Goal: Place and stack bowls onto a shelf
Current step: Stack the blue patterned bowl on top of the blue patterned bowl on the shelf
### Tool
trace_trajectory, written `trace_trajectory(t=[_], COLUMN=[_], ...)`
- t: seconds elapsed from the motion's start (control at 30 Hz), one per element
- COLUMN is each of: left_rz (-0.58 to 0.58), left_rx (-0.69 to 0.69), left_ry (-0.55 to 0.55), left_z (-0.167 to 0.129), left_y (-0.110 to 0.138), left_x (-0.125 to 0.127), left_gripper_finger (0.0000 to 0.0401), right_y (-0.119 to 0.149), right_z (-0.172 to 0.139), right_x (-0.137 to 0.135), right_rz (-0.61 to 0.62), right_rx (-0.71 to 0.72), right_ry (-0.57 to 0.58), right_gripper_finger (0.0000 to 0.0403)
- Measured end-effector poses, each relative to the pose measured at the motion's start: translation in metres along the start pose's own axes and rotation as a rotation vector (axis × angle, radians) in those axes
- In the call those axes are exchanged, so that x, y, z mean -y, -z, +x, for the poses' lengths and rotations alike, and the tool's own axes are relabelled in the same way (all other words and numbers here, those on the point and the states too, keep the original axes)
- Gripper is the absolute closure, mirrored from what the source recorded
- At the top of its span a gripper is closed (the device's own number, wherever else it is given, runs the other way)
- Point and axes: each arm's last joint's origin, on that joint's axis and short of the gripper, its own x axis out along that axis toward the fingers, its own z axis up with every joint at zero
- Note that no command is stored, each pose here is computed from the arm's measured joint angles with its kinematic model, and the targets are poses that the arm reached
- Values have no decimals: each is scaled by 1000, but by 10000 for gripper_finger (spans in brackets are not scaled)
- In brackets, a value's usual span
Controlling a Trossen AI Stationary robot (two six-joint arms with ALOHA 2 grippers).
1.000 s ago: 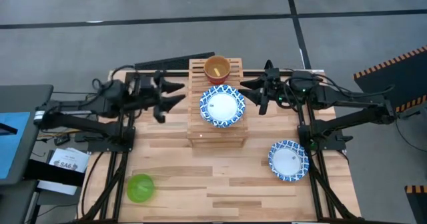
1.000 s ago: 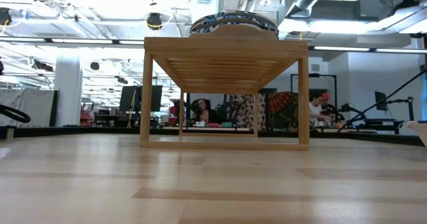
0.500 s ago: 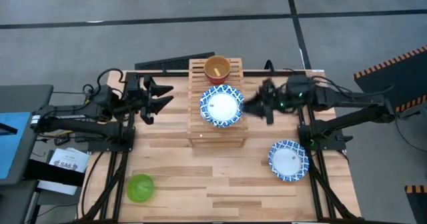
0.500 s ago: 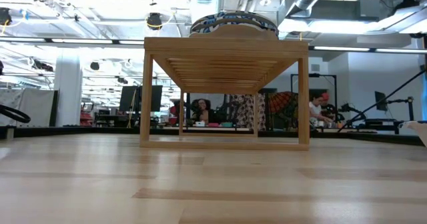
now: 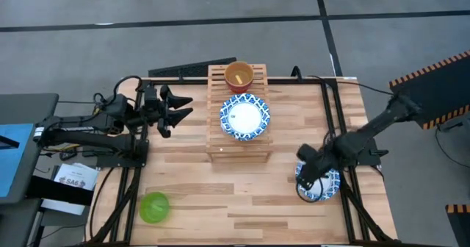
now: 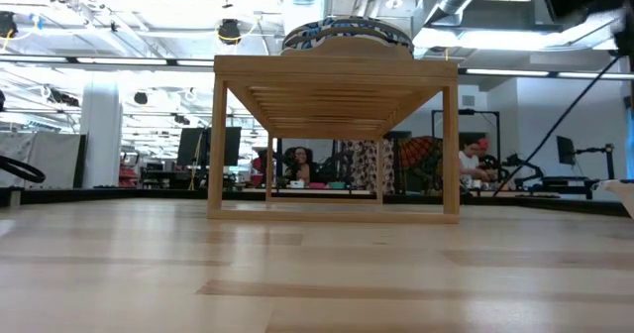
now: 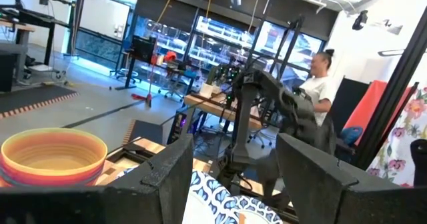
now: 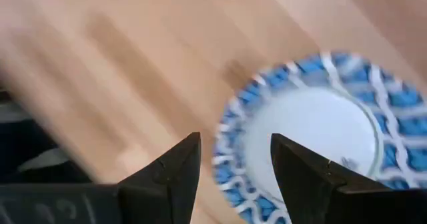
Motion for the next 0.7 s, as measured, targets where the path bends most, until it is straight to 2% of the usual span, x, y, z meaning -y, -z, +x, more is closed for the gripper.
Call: trace_trajectory(t=[0.07, 0.23, 0.43, 0.7], left_rz=[-1, -3, -19, -32], left_rx=[0, 1, 2, 4], left_ry=[0, 0, 0, -4], left_z=[0, 0, 0, 0], left_y=[0, 0, 0, 0], left_x=[0, 0, 0, 0], left_gripper_finger=[202, 202, 202, 202], right_y=[10, 23, 26, 32], right_z=[22, 63, 79, 113], right_x=[5, 16, 6, 2], right_rz=[58, 158, 151, 163], right_rx=[-46, -115, -138, -192], right_ry=[52, 43, -34, 76], right_gripper_finger=[196, 196, 196, 196])
